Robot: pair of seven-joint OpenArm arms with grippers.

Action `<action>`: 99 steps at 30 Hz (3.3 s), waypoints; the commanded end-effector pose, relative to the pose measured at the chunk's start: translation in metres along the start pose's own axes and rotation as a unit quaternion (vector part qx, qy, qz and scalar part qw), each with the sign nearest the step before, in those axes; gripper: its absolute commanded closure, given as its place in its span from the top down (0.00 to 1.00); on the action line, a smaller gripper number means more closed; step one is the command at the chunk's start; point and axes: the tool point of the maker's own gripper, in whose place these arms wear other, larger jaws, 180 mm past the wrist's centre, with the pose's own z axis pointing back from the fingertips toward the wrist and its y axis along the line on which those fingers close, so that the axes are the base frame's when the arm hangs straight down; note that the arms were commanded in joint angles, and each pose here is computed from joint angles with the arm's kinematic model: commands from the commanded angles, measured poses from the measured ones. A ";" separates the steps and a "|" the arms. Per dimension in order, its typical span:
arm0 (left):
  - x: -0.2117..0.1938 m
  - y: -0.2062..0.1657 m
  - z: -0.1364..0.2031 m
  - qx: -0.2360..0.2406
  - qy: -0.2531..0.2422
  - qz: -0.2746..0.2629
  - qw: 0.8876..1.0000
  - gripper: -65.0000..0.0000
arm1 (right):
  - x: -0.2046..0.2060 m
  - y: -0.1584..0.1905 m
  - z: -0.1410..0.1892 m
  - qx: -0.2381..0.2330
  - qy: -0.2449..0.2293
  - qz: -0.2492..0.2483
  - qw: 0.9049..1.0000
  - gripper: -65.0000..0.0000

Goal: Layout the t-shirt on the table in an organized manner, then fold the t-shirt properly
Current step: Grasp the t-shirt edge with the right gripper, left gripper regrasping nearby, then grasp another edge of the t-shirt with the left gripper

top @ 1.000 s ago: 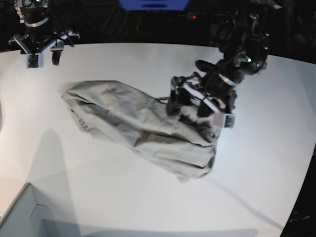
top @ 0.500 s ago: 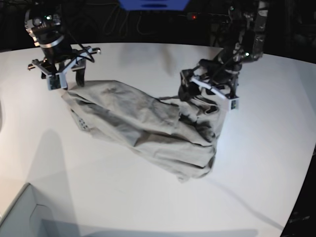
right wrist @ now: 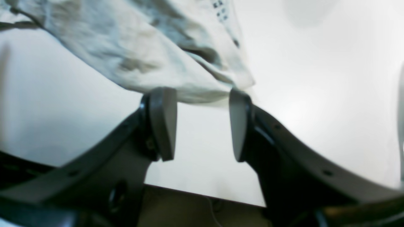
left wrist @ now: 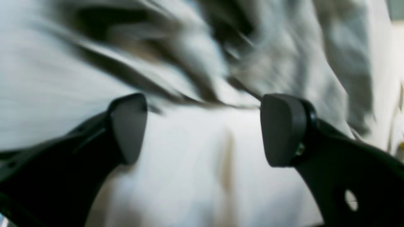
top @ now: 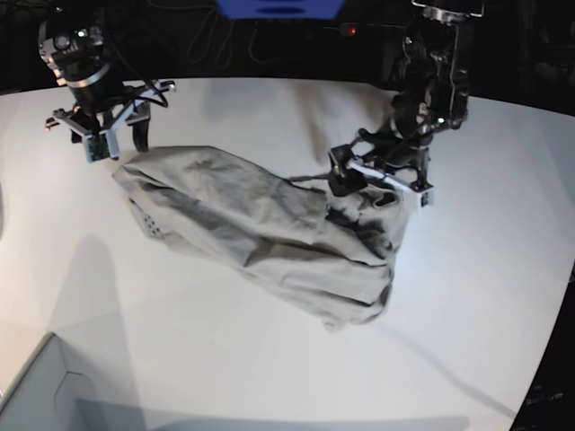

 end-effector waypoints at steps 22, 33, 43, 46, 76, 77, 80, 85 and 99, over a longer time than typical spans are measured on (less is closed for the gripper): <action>0.170 0.074 0.048 0.075 -0.155 -0.061 0.983 0.84 | 0.016 0.036 -0.032 0.062 -0.022 0.011 0.998 0.42; 0.127 0.014 0.062 0.012 -0.131 -0.051 0.990 0.84 | 0.001 0.088 -0.065 0.151 0.006 0.069 0.986 0.42; 0.038 0.024 0.059 0.019 -0.046 -0.013 0.999 0.83 | -0.011 0.083 -0.101 0.151 0.038 0.072 0.985 0.42; 0.024 0.015 0.057 0.008 -0.030 -0.019 0.999 0.83 | -0.020 0.084 -0.107 0.151 0.053 0.066 0.985 0.42; -0.039 -0.058 0.009 -0.069 0.058 -0.026 0.996 0.83 | 0.048 -0.032 -0.032 -0.006 -0.056 0.055 0.997 0.00; -0.038 -0.064 0.006 -0.073 0.053 -0.025 0.996 0.83 | 0.048 -0.032 -0.032 -0.007 -0.056 0.055 0.997 0.00; -0.042 -0.073 -0.004 -0.078 0.038 -0.014 0.996 0.83 | 0.047 -0.032 -0.032 -0.007 -0.055 0.055 0.997 0.00; -0.048 -0.073 -0.017 -0.074 0.039 -0.016 0.996 0.83 | 0.045 -0.032 -0.031 -0.006 -0.053 0.055 0.997 0.00; -0.048 -0.049 -0.033 -0.043 0.031 0.017 0.998 0.74 | 0.045 -0.031 -0.031 -0.006 -0.052 0.054 0.997 0.00</action>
